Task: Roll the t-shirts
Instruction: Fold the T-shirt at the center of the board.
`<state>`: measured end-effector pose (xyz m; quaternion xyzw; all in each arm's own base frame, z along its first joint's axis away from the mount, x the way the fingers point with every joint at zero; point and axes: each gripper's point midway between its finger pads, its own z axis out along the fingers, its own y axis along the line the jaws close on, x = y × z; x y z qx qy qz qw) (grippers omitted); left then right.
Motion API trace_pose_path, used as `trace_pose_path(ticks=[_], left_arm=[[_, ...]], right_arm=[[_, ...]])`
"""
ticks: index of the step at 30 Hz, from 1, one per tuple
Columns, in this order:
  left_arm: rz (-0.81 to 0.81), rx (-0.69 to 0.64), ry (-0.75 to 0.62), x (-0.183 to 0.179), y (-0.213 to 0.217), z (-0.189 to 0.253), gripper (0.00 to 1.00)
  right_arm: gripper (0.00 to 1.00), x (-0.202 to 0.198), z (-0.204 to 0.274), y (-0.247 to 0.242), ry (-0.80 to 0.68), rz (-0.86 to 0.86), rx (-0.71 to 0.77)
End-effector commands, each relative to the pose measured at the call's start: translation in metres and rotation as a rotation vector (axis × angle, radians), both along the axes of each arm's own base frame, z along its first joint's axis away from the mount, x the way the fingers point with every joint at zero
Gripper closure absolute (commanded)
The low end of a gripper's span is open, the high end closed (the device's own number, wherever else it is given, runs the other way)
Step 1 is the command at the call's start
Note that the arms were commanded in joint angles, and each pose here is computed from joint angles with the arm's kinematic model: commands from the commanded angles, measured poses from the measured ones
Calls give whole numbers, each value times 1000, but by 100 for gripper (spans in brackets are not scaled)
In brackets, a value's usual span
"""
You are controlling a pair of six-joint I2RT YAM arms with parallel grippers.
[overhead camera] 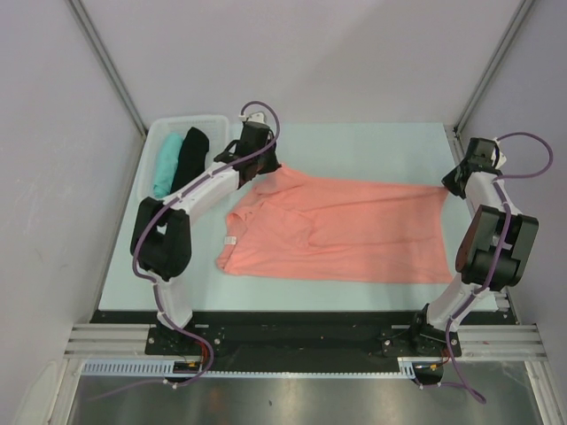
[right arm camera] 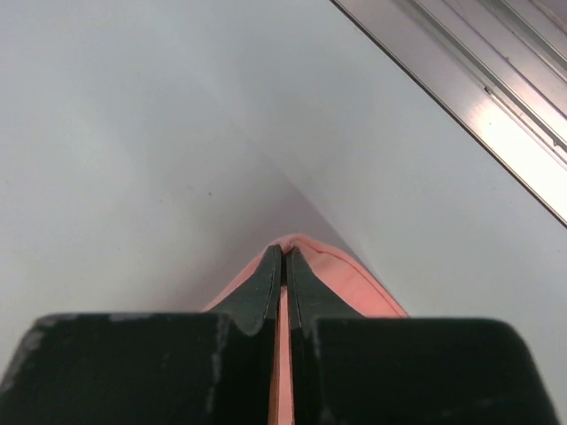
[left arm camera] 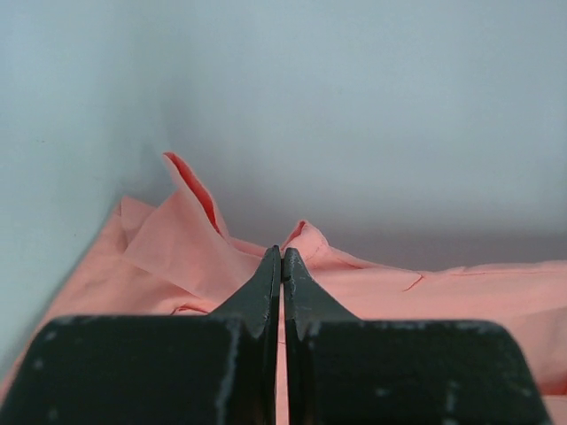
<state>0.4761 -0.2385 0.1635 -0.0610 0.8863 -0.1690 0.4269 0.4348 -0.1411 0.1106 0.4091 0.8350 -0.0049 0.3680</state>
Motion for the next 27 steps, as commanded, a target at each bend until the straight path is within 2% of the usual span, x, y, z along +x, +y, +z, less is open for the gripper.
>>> trace_pose_path(ticks=[1, 7, 8, 9, 11, 13, 14, 16, 21, 27], left_arm=[[9, 0, -58, 5, 11, 26, 100], [0, -97, -27, -30, 10, 35, 100], [-1, -99, 8, -44, 11, 19, 100], [0, -123, -9, -54, 12, 30, 100], [2, -141, 36, -77, 13, 11, 100], [5, -183, 32, -96, 15, 17, 100], [-20, -191, 61, -113, 13, 3, 100], [-34, -221, 57, -131, 11, 5, 100], [-66, -258, 151, -175, 7, -36, 100], [-98, -265, 212, -200, 2, -62, 100]], right_arm=[[100, 5, 31, -8, -42, -20, -73], [100, -16, 30, -3, 23, -34, -61], [100, -19, 29, -3, 32, -41, -57], [99, -26, 30, -4, 44, -52, -59], [99, -33, 27, -2, 53, -53, -50], [99, -43, 25, 0, 72, -64, -38], [99, -48, 22, 1, 81, -68, -27], [99, -57, 20, 6, 74, -69, 13], [100, -98, -26, 26, 142, -66, 117], [100, -135, -62, 30, 172, -106, 253]])
